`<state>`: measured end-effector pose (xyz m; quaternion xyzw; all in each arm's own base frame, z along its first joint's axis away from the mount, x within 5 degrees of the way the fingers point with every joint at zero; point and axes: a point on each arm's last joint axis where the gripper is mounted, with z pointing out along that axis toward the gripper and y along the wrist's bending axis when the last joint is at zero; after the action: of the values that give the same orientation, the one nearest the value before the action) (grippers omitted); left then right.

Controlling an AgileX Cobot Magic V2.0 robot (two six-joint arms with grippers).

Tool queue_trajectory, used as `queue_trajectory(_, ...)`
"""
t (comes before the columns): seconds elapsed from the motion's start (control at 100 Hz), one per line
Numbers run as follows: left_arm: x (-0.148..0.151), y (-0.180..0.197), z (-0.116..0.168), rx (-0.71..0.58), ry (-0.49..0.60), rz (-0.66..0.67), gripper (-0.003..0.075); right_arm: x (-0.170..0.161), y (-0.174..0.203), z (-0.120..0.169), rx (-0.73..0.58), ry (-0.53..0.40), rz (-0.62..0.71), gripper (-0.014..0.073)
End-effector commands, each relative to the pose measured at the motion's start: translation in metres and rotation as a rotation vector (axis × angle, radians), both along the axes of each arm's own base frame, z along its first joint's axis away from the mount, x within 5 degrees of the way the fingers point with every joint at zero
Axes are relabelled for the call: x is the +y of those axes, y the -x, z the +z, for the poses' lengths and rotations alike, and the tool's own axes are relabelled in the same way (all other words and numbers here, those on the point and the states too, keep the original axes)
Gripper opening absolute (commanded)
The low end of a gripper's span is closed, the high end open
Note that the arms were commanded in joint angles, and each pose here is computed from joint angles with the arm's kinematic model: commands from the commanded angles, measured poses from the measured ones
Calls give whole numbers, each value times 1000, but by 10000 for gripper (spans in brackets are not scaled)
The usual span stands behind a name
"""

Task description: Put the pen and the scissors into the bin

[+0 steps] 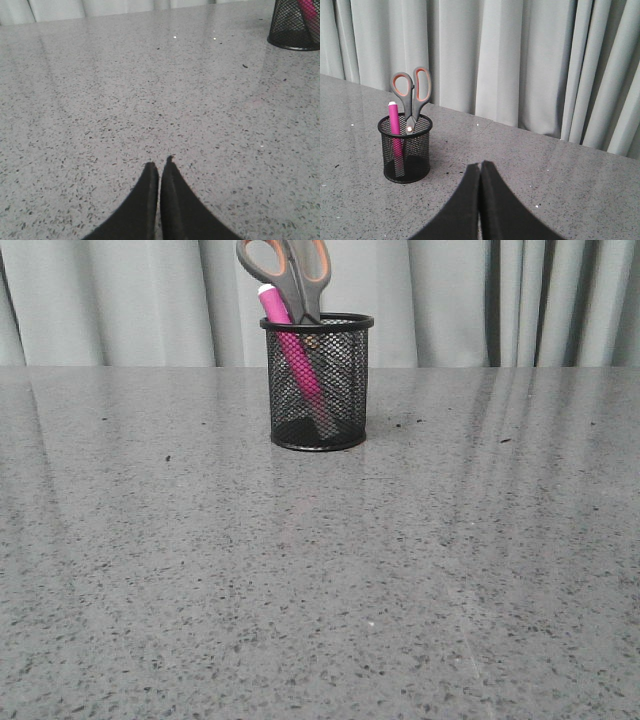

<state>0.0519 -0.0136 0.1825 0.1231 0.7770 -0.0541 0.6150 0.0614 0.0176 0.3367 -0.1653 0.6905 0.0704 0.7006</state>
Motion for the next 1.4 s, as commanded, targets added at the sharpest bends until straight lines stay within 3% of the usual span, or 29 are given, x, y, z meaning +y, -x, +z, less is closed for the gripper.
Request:
queue_trajectory(0.0, 0, 0, -1, -60, 25, 5, -20, 1, 2, 13, -79, -18, 16, -68)
queue_trajectory(0.92, 0, 0, -1, -67, 27, 5, -20, 2, 1, 11, -77, -16, 19, -68)
queue_trajectory(1.11, 0, 0, -1, -67, 27, 5, -20, 3, 0, -10, -43, 1, 22, -68)
queue_trajectory(1.39, 0, 0, -1, -67, 27, 5, -20, 0, 5, -63, 13, 43, 19, -68)
